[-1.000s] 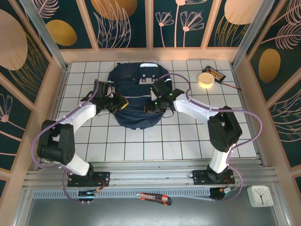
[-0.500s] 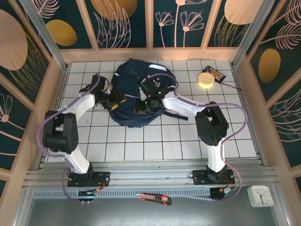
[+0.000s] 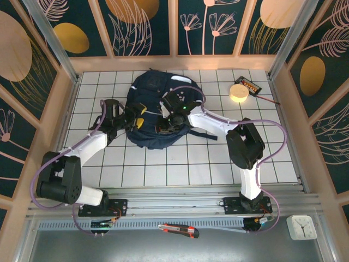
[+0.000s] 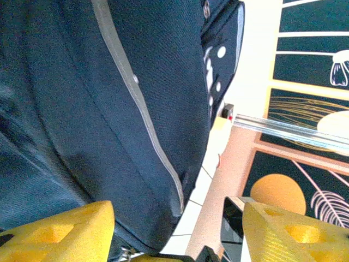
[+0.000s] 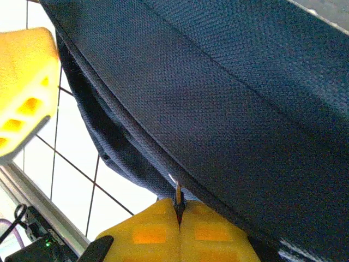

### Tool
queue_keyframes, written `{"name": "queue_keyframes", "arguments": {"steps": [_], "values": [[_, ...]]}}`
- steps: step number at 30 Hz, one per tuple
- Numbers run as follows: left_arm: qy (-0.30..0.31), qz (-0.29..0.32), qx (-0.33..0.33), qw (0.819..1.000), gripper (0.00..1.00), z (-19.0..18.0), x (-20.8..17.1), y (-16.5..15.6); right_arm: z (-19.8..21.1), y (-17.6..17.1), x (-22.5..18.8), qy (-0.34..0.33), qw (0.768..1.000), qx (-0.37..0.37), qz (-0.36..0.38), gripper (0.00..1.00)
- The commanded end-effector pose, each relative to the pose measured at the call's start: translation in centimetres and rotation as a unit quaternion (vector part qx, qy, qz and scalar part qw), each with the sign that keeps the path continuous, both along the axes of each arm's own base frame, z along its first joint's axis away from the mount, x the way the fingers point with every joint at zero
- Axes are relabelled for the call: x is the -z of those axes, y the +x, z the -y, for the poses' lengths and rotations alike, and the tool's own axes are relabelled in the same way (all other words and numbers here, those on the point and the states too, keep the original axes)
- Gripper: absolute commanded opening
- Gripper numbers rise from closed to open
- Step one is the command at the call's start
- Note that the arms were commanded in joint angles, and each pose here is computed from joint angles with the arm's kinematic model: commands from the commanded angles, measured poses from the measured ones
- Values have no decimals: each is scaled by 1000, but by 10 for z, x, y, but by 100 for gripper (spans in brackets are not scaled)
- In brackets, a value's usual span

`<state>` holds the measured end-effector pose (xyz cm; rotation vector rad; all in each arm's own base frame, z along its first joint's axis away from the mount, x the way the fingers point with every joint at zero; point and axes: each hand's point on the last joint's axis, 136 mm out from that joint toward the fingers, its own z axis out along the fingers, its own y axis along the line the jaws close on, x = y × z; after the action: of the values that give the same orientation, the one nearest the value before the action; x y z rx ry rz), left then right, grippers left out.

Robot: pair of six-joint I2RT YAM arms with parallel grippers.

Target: Pack the student bag

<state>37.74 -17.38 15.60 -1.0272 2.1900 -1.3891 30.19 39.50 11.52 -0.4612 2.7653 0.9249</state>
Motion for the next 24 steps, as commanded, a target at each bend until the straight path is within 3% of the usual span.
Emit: {"name": "queue_keyframes", "arguments": {"steps": [1, 24], "values": [[-31, -12, -12, 999, 63, 14, -2, 4, -2, -3, -15, 10, 1000, -20, 2, 0], [-8, -53, 11, 999, 64, 16, 21, -28, 1, 3, -11, 12, 1000, -12, -2, 0]]}}
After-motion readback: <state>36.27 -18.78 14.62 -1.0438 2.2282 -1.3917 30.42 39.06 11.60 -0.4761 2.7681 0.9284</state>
